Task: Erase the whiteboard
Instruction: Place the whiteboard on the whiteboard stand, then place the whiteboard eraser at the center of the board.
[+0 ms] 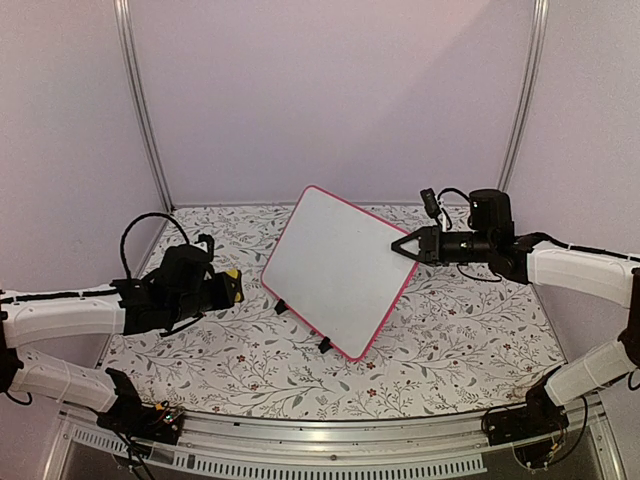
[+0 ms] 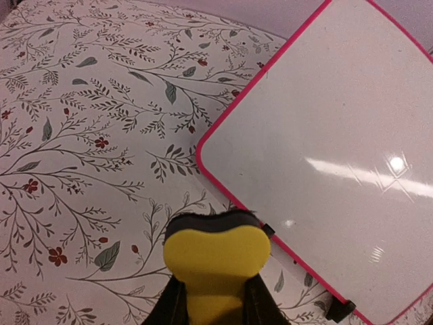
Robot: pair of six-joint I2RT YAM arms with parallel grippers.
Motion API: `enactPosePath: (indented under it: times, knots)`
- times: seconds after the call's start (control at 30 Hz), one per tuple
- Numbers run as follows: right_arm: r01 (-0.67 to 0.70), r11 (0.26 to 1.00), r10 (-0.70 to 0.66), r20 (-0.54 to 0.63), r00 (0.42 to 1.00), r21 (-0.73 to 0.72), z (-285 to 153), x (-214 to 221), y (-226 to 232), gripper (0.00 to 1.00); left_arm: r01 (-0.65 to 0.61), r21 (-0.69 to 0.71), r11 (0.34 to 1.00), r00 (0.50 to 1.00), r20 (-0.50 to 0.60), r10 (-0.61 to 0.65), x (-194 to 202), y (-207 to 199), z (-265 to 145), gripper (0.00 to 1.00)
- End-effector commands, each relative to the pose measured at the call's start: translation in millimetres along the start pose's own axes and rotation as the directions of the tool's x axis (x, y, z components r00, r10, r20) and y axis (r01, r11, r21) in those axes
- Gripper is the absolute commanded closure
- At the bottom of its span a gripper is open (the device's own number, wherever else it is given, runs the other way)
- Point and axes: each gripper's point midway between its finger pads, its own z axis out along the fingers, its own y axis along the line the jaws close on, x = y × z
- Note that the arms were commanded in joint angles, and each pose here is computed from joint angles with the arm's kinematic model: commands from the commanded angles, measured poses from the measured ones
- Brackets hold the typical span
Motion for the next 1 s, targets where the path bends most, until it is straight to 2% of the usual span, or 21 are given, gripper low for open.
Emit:
enactPosePath:
  times: [0.0,0.17,0.4,0.53,0.6,0.97]
  knots:
    - [0.069,0.998,-0.068,0.064,0.996,-0.009,-9,-14,14,0.70,0.014,-0.015,1.000,1.000,0.013,-0.013,-1,6,2,1.00]
    - [0.082,0.996,-0.085,0.079,0.993,0.044,-14,-15,8,0.62,0.015,-0.036,0.999,1.000,0.002,-0.015,2,10,5,1.00]
    - [0.086,0.990,-0.098,0.106,0.989,0.112,-21,-19,1,0.56,0.039,-0.101,0.994,0.998,-0.038,-0.043,11,25,13,1.00]
    - [0.070,0.982,-0.094,0.130,0.987,0.177,-25,-23,-9,0.39,0.053,-0.126,0.991,0.997,-0.054,-0.060,14,34,16,1.00]
    - [0.063,0.978,-0.090,0.134,0.987,0.200,-27,-23,-13,0.34,0.057,-0.148,0.987,0.996,-0.063,-0.067,17,40,17,1.00]
    - [0.052,0.966,-0.096,0.163,0.982,0.255,-35,-26,-20,0.30,0.105,-0.287,0.952,0.980,-0.134,-0.148,38,88,33,1.00]
